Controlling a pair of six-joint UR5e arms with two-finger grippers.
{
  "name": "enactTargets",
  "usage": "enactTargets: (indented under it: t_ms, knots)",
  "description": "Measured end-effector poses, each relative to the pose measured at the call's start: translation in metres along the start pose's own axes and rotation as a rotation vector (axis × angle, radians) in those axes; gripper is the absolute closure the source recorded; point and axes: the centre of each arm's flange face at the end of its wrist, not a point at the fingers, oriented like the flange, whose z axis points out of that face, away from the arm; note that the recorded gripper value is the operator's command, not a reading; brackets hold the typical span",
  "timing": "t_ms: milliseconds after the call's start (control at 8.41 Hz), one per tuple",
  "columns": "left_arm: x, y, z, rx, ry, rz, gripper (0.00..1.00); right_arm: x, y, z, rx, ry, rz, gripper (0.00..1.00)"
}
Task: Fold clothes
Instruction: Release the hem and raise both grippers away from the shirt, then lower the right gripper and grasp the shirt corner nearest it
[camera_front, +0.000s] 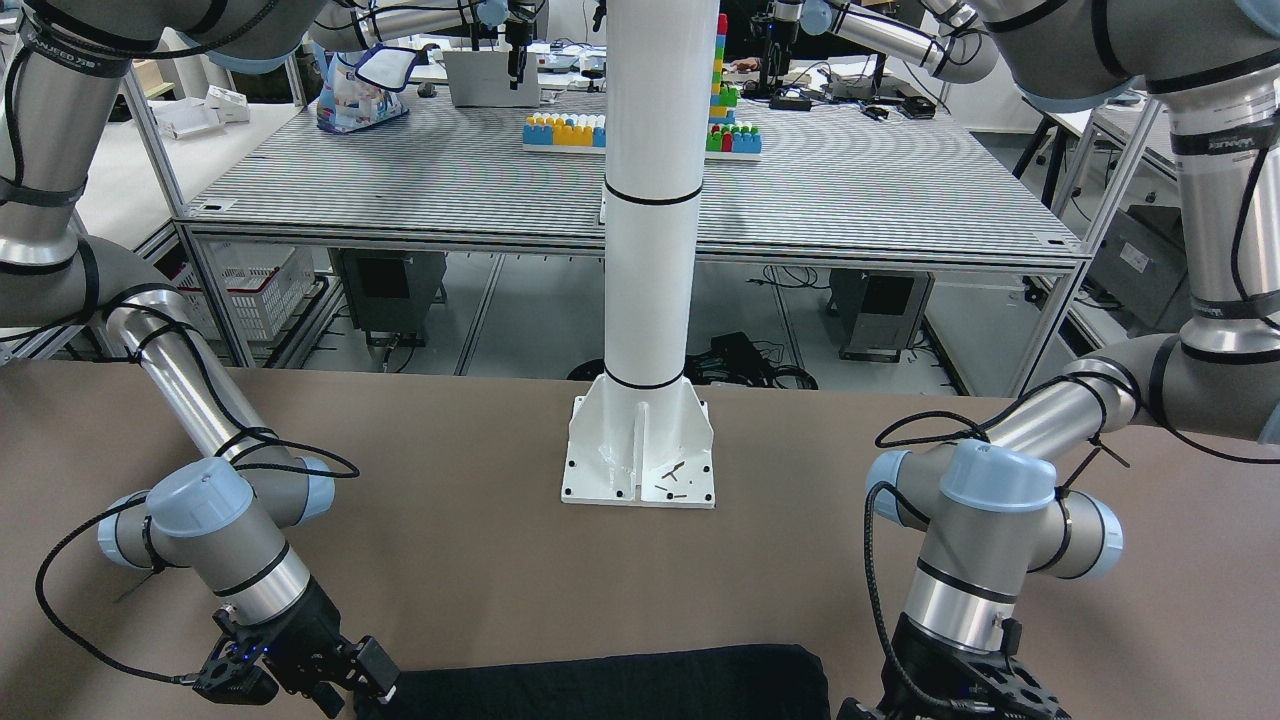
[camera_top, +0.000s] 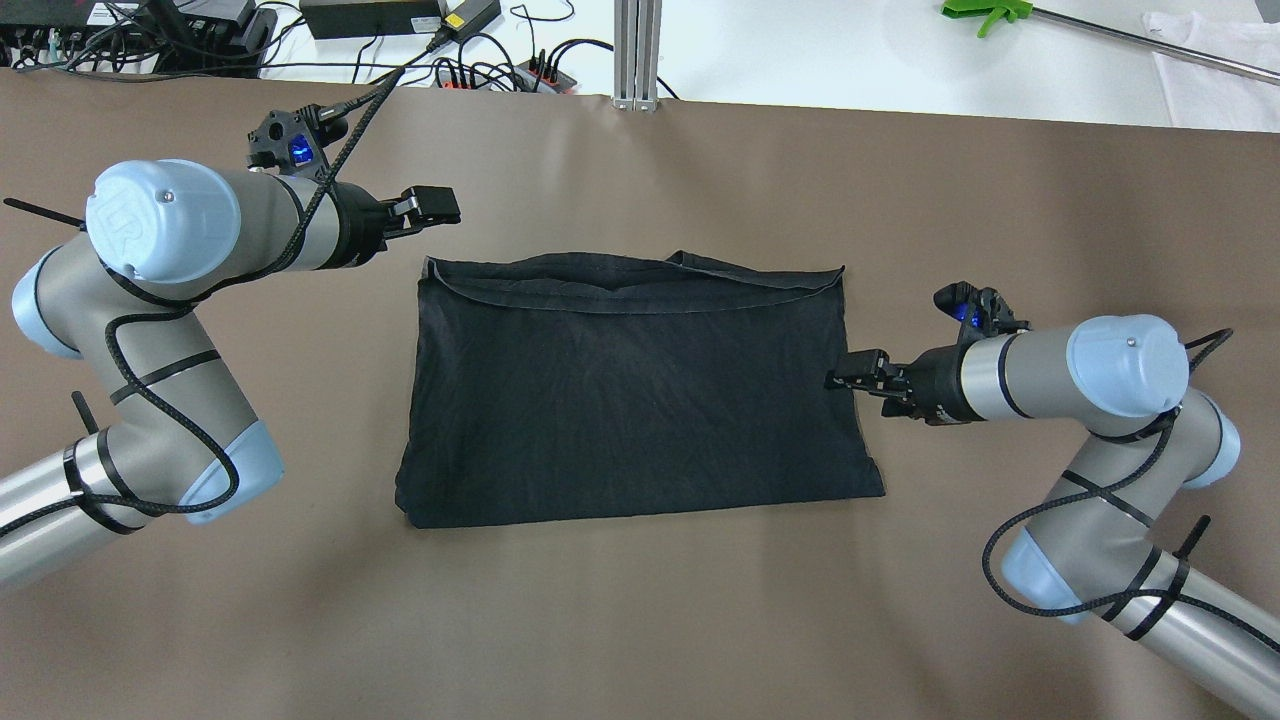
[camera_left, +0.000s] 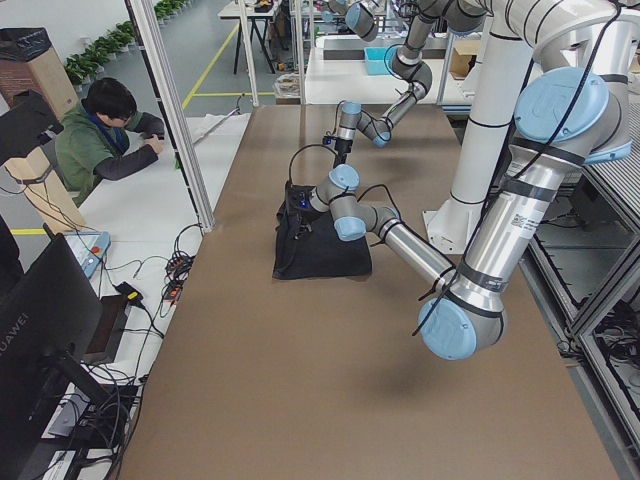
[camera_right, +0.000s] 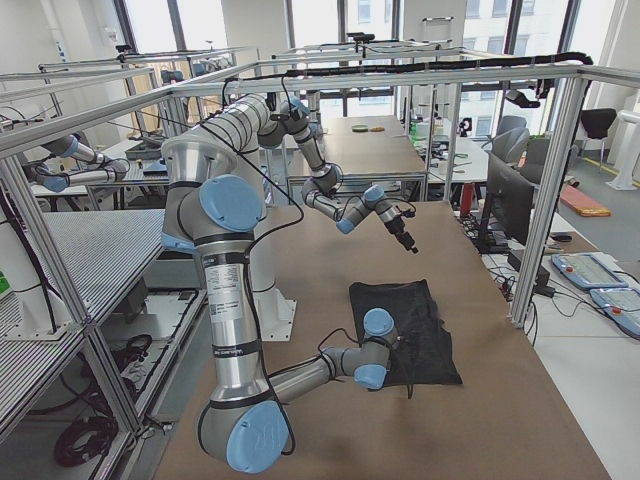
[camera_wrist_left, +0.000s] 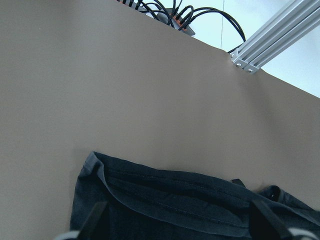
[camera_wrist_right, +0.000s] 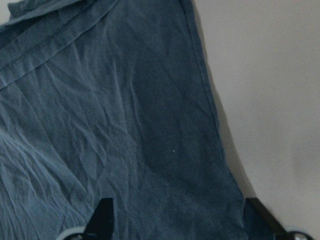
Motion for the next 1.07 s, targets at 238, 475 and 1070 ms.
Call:
enactTargets:
  t_ms: [238,475,1070]
  knots:
    - [0.0,-0.001,-0.002,0.017,0.0,0.0,0.0,0.014,0.009,0.004,-0.018,0.021,0.009,0.06]
    - [-0.001,-0.002,-0.002,0.025,-0.001,0.0,0.0,0.022,0.014,0.009,-0.027,0.034,0.01,0.06]
    - [-0.002,-0.003,-0.002,0.036,-0.004,0.0,0.0,0.038,0.035,0.019,-0.058,0.053,-0.006,0.06]
